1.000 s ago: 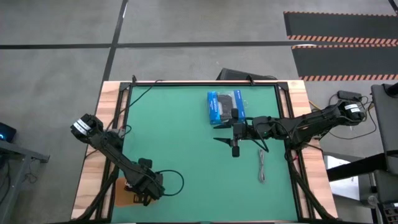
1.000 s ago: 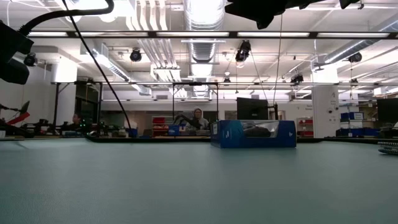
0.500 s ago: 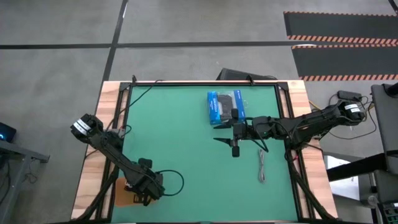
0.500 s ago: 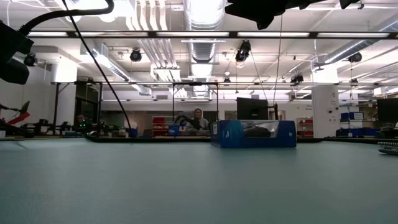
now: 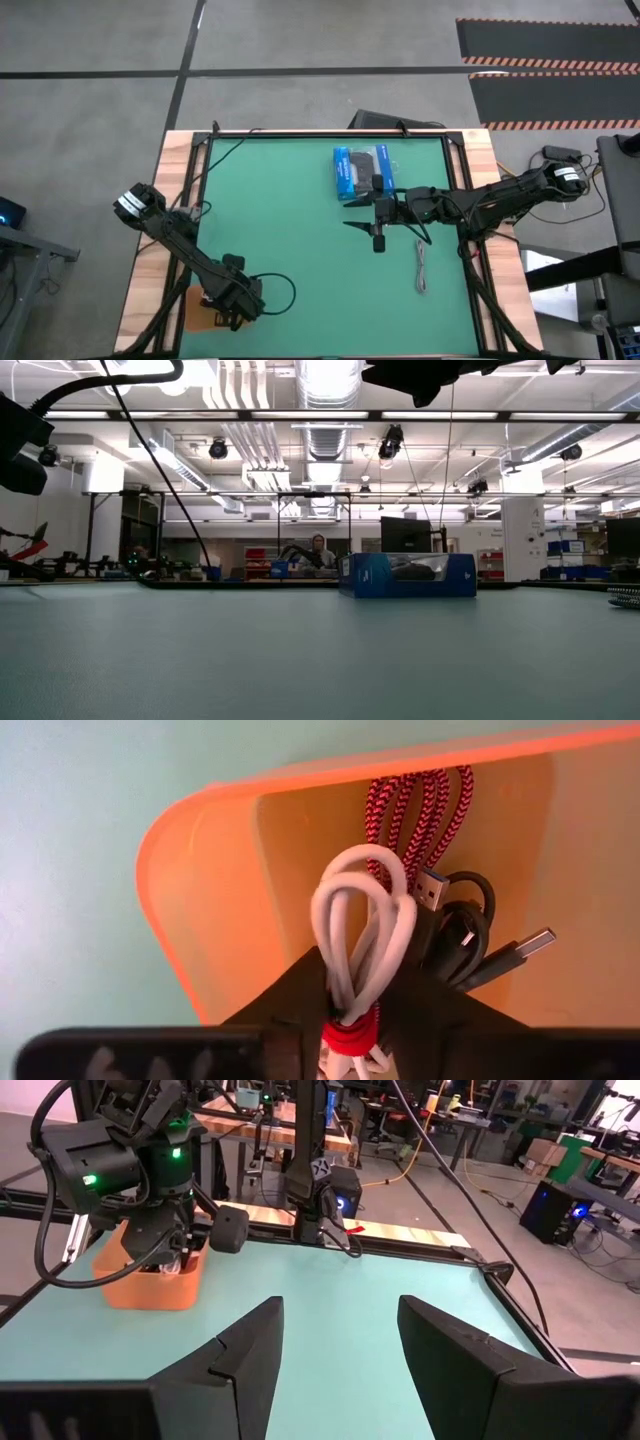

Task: Pick and place USB-C Cables
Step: Put the white charger cable into the orange bin, then put the white black charger cable into the orange bin

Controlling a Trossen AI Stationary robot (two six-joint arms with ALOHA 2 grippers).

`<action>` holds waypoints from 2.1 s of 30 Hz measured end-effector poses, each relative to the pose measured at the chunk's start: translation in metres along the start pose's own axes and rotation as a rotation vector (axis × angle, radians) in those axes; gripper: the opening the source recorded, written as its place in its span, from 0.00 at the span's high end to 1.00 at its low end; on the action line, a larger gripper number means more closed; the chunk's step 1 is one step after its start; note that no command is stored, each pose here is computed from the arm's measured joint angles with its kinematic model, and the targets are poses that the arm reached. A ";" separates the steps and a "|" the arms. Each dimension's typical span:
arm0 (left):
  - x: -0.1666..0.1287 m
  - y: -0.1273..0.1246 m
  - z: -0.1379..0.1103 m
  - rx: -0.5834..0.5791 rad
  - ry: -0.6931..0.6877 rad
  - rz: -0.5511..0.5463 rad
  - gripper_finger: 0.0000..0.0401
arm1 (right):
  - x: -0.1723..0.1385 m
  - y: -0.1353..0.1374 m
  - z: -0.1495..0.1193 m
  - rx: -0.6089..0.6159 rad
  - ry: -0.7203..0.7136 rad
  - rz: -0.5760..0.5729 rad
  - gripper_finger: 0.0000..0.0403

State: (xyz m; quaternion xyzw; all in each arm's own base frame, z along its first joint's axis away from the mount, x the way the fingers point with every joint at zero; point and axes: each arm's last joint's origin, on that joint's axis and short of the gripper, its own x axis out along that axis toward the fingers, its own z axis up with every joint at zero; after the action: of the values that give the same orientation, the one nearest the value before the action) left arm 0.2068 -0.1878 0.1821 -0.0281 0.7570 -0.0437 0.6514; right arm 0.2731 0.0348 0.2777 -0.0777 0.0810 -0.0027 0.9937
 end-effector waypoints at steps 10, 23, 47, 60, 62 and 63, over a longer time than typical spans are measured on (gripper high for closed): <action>0.000 0.001 -0.001 -0.008 0.009 0.008 0.65 | 0.000 0.000 0.000 0.000 0.000 0.000 0.53; -0.035 -0.013 0.004 -0.122 -0.064 -0.110 0.64 | 0.000 0.000 0.000 0.027 0.001 0.000 0.53; -0.099 -0.004 0.024 0.256 -0.690 0.492 0.64 | -0.007 0.010 -0.035 0.620 0.412 0.101 0.53; -0.110 0.017 0.041 0.362 -0.725 0.602 0.64 | -0.038 0.053 -0.061 1.134 0.978 0.058 0.53; -0.110 0.018 0.042 0.364 -0.721 0.607 0.64 | -0.049 0.056 -0.069 1.163 1.108 -0.045 0.53; -0.110 0.019 0.042 0.363 -0.720 0.608 0.64 | -0.054 0.057 -0.073 1.171 1.171 -0.097 0.53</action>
State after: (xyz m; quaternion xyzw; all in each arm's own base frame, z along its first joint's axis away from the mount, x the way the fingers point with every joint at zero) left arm 0.2651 -0.1593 0.2824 0.2941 0.4382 0.0294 0.8489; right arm 0.2073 0.0811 0.2066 0.4629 0.5672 -0.1272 0.6692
